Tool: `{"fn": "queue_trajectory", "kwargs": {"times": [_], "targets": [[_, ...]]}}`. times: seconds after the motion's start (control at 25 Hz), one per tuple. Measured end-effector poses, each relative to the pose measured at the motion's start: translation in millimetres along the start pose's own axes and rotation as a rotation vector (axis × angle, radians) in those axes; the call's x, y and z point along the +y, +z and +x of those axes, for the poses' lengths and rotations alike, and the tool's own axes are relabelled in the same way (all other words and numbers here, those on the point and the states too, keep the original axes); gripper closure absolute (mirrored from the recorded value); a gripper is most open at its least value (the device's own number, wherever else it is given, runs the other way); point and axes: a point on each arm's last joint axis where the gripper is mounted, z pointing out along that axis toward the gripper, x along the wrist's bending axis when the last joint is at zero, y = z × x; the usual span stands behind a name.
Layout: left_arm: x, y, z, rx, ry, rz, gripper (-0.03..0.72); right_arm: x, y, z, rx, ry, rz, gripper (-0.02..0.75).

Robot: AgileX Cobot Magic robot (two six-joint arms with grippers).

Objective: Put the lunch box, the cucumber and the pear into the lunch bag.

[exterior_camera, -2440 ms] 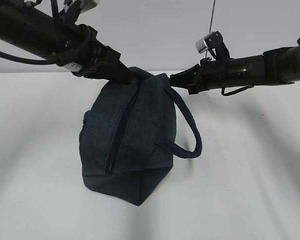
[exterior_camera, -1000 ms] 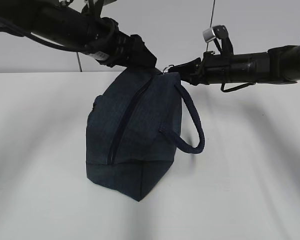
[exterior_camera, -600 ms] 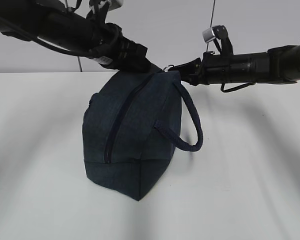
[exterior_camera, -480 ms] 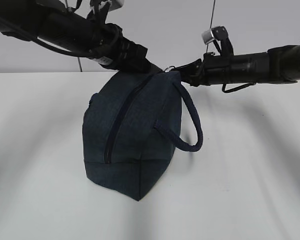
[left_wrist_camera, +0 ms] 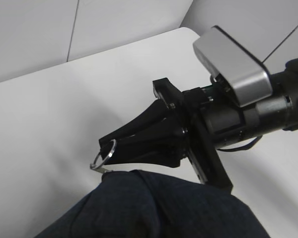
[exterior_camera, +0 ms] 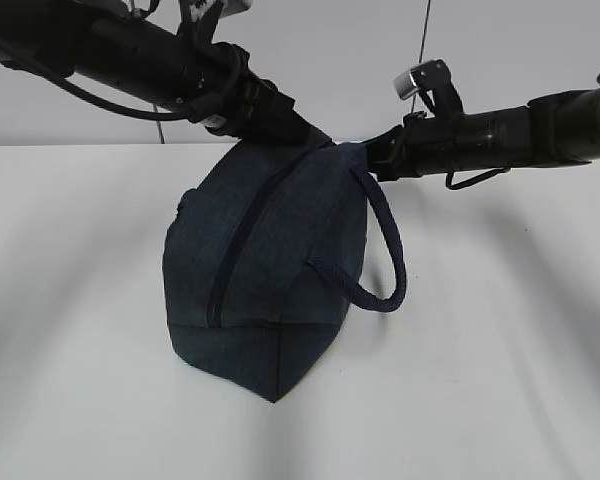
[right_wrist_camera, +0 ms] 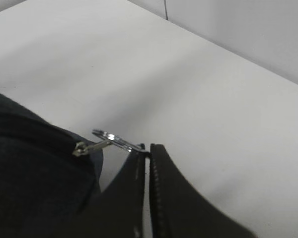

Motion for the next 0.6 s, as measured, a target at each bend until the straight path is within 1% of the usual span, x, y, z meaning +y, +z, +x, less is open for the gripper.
{"fn": "queue_trajectory", "kwargs": {"times": [0.12,0.24,0.44,0.6], "targets": [[0.2,-1.6,-0.3,-0.028,0.005,-0.005,0.665,-0.2,0.3,-0.2,-0.011,-0.009,0.013,0.738],[0.6,-5.2,1.2,-0.070,-0.014,-0.024,0.665,0.3,1.3,0.9,-0.013,-0.010,0.019,0.738],[1.3,-11.9,7.8,-0.098,-0.045,-0.050,0.666,2.5,1.0,-0.2,-0.032,-0.011,0.027,0.738],[1.3,-14.6,8.5,-0.130,-0.045,-0.056,0.666,4.7,0.5,1.3,-0.034,-0.025,0.041,0.738]]}}
